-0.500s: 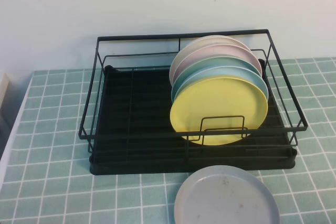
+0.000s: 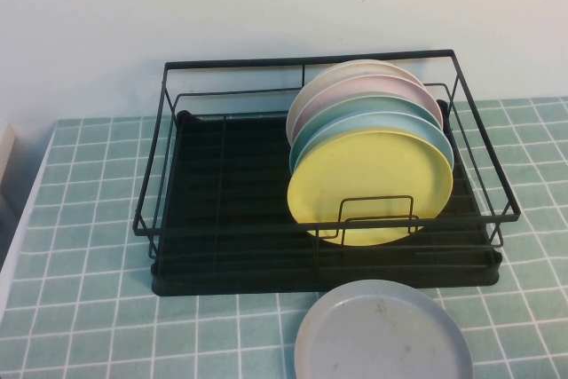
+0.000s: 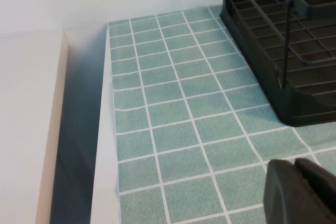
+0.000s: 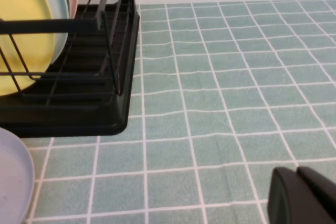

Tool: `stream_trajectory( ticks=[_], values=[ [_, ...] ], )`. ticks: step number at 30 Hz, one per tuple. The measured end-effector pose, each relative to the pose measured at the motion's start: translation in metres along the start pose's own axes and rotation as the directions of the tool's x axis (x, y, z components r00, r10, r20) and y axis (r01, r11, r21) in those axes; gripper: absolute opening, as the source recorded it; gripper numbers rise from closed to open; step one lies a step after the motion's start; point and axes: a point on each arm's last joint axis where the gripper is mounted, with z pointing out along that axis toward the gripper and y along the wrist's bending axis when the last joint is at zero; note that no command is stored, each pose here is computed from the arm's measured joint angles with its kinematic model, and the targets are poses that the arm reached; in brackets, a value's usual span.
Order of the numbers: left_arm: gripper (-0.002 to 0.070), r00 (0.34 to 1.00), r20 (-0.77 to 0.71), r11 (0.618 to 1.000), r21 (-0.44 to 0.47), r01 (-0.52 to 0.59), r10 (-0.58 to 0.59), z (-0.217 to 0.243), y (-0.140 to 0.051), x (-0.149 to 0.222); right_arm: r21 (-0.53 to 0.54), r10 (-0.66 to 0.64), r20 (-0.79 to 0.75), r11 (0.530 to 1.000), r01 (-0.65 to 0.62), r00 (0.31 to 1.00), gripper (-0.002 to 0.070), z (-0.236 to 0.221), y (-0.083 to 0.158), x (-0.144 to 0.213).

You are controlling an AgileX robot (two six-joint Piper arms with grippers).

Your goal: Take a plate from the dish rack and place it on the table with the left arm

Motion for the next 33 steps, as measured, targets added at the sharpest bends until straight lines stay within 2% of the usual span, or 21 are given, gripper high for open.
stream_trajectory(
  ticks=[15,22,25,29,33],
  values=[
    [-0.0003,1.0,0.0,1.0,0.002,0.002,-0.002,0.0,0.0,0.0,0.0,0.0,0.0,1.0,0.0,1.0,-0.0001,0.0,0.0,0.0],
    [-0.0003,0.989,0.109,0.995,0.019,0.099,-0.101,0.0,-0.001,-0.009,0.0,0.0,0.0,1.0,0.0,1.0,-0.0001,0.0,0.0,0.0],
    [-0.0003,0.959,0.22,0.983,0.027,0.179,-0.181,-0.002,0.001,-0.019,0.0,0.0,0.0,1.0,0.0,1.0,-0.0001,0.0,0.0,0.0],
    [-0.0003,0.872,0.392,0.952,0.038,0.304,-0.294,-0.007,0.008,-0.034,0.0,0.0,0.0,1.0,0.0,1.0,-0.0001,0.0,0.0,0.0],
    [-0.0003,0.819,0.479,0.939,0.032,0.342,-0.315,-0.011,0.012,-0.041,0.0,0.0,0.0,1.0,0.0,1.0,-0.0001,0.0,0.0,0.0]
  ],
)
